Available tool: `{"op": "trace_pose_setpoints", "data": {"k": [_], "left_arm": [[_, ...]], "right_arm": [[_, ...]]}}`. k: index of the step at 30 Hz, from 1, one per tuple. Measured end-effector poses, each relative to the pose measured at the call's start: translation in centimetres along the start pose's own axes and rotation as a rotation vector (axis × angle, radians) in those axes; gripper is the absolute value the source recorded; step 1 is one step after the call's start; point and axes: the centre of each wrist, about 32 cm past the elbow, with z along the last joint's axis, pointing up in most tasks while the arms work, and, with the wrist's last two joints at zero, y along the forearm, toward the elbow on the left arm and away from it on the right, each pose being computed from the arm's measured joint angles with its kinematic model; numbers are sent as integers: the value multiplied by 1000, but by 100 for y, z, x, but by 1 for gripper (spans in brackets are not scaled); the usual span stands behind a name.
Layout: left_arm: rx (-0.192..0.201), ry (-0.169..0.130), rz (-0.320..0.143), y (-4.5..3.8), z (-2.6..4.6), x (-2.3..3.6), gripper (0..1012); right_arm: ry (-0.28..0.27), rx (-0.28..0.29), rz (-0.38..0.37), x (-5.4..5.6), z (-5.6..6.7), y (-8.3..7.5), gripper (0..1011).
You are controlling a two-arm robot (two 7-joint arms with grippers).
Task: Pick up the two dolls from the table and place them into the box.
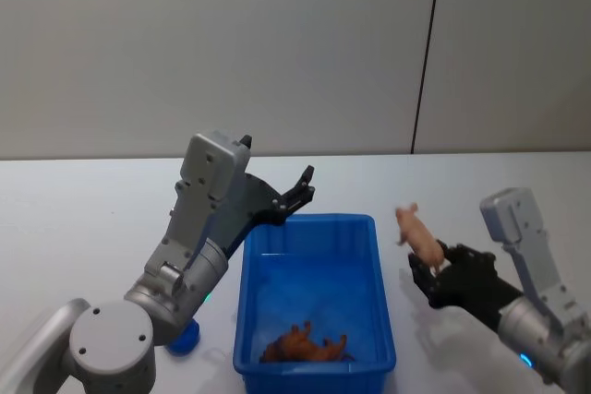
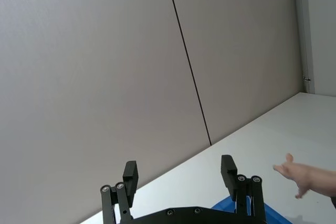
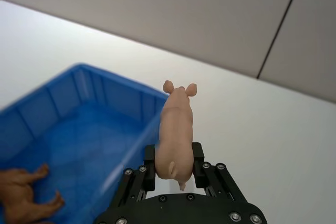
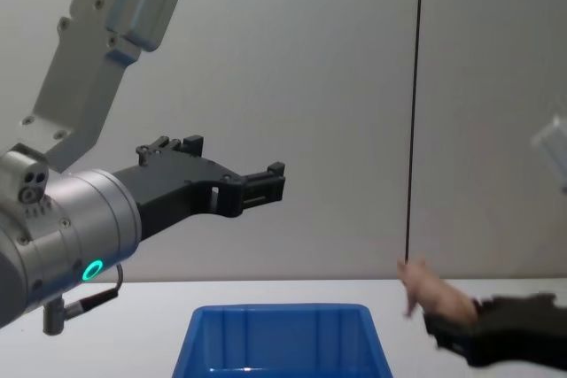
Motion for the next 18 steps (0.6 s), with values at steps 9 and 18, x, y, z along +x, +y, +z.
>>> {"op": "trace_pose_setpoints", "data": {"k": [9,18], "left_arm": [[0,0,0,0,0,0,1001],[0,0,0,0,0,0,1001]], "right_arm": [[-12,86,92,-74,281,68,382],[-22,82,183,-234,427,213,382]]}}
